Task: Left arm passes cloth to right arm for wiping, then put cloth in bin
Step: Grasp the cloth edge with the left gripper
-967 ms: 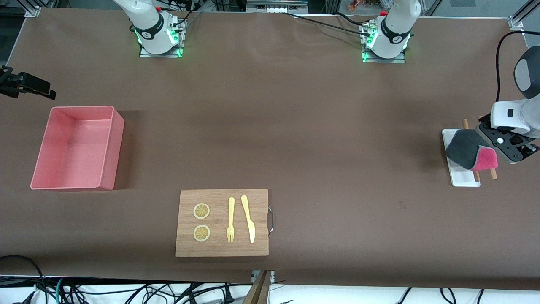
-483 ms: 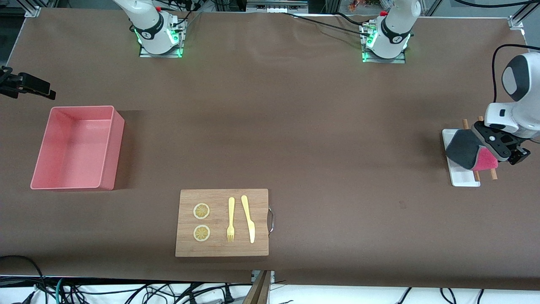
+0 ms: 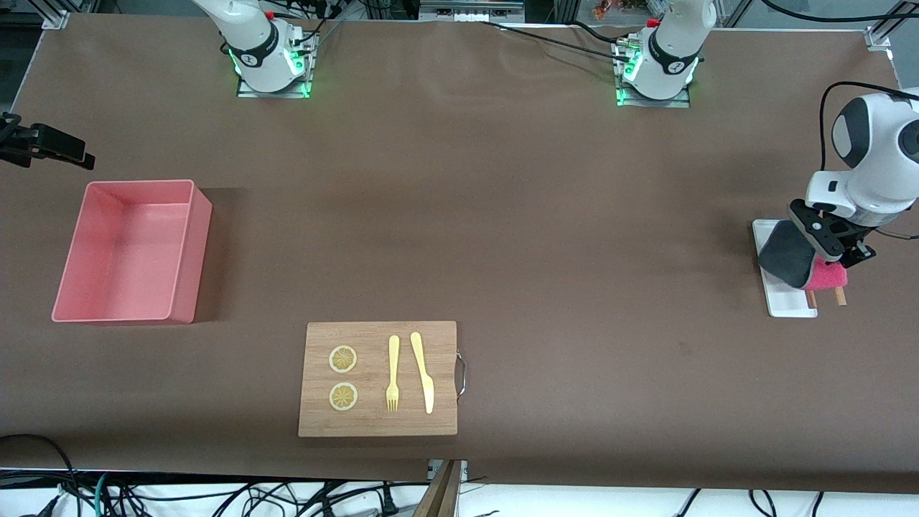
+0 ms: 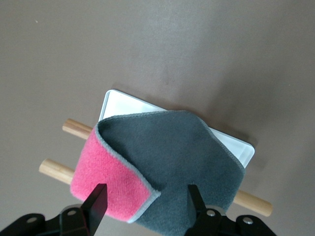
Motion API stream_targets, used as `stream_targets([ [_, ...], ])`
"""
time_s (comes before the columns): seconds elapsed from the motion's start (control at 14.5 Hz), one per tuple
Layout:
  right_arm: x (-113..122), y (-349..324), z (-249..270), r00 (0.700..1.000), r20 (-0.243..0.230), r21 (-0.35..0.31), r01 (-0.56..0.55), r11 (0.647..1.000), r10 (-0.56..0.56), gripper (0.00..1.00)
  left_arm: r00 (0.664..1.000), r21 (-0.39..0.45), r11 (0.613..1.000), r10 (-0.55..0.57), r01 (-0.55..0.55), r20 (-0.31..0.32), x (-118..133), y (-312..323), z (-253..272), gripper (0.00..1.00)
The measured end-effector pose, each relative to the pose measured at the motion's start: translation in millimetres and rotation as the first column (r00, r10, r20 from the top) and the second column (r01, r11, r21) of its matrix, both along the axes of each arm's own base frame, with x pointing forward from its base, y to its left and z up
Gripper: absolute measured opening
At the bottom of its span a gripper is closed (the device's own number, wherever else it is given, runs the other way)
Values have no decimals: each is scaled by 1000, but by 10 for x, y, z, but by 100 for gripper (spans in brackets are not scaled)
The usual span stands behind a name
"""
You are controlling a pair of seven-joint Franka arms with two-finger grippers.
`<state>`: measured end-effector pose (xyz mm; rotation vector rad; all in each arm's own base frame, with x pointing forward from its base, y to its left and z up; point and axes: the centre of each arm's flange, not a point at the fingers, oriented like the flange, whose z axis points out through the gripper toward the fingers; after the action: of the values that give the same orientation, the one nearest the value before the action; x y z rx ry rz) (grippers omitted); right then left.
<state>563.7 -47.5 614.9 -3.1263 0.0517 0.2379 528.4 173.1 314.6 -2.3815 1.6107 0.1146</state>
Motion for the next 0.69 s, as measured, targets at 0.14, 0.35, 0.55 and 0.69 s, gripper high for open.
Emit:
stream_targets([
  [0.14, 0, -1, 0, 1000, 0, 0, 0, 1000, 0, 100, 1000, 4, 1000, -4, 4, -7, -9, 38, -62, 74],
  [0.35, 0, -5, 0, 1000, 0, 0, 1, 1000, -1, 100, 999, 28, 999, -36, 36, 10, 6, 86, -94, 73],
  [0.55, 0, -7, 0, 1000, 0, 0, 1, 1000, -1, 100, 999, 21, 999, -28, 27, 27, -8, 196, -183, 73],
  [0.69, 0, -7, 0, 1000, 0, 0, 1, 1000, -1, 100, 999, 16, 999, -29, 28, 28, -15, 237, -257, 69],
])
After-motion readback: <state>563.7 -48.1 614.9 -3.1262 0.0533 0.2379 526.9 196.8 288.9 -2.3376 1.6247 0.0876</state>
